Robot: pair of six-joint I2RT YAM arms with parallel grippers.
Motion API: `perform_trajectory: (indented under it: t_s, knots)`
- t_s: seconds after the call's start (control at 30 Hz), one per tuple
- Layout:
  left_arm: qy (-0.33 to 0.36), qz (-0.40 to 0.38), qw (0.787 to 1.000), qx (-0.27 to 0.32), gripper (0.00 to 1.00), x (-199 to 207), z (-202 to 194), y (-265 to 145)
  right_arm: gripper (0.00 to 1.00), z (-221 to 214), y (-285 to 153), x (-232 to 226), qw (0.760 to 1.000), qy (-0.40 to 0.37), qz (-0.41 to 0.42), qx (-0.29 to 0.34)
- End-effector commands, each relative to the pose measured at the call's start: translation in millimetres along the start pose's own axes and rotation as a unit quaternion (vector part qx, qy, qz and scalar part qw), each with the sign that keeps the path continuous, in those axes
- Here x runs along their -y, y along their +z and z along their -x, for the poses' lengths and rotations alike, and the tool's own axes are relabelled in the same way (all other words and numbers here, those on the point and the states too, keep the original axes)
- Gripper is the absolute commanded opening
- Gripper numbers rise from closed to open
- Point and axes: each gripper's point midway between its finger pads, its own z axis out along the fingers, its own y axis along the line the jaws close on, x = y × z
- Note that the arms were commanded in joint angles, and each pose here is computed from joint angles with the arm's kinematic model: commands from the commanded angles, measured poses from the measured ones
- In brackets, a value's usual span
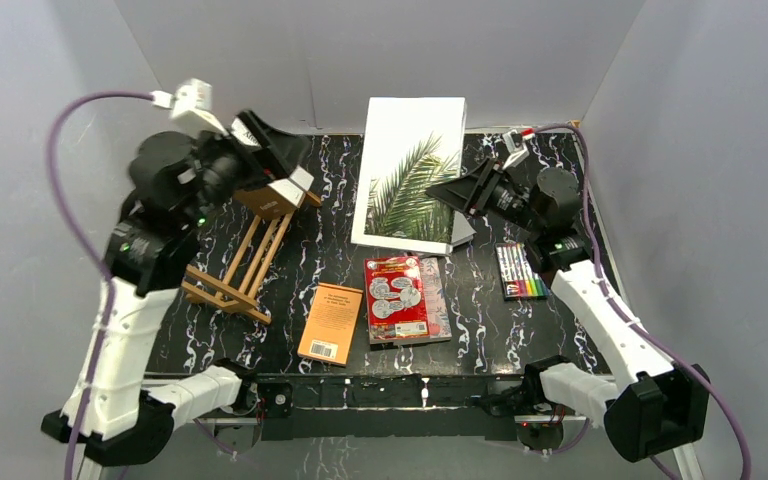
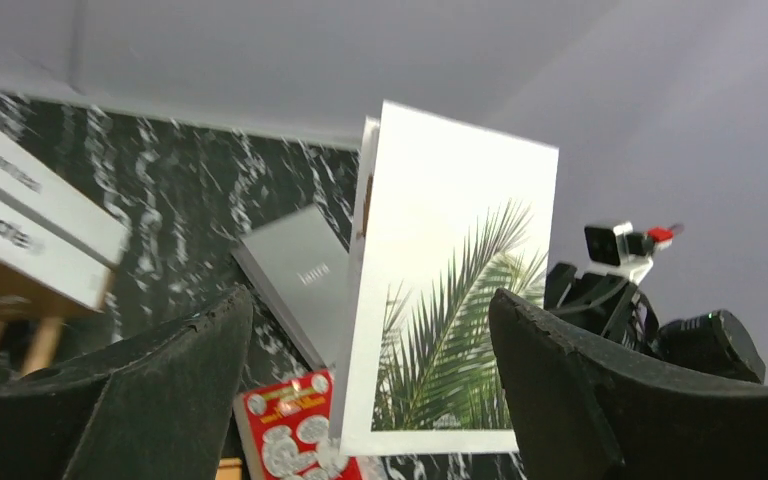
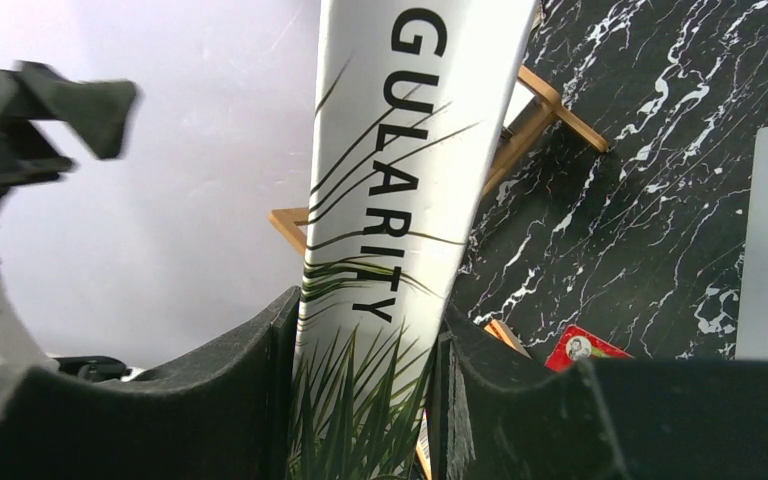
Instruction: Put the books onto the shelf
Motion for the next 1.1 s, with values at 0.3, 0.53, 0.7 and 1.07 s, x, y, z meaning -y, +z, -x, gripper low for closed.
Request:
perform_trajectory:
  t_s: [0.3,0.53,0.7,1.07]
  knots:
    - [0.097,0.127,0.975,0.153,0.86,-14.1,98.7,-106.8,0.37,-4.9,88.7,-77.6,0.98,-0.198,0.032,-0.015]
    - [0.114,0.155,0.961,0.198,0.86,-15.5,124.2,-134.9,0.36,-28.6,161.4,-98.4,0.952,-0.3,0.053,-0.029]
    - [0.113,0.153,0.949,0.252,0.86,-8.8,145.8,-166.3,0.34,-48.4,208.5,-110.3,0.925,-0.372,0.071,-0.029]
    - [0.107,0.157,0.938,0.29,0.86,-8.4,156.9,-196.3,0.29,-71.4,282.3,-99.9,0.874,-0.474,0.104,-0.014]
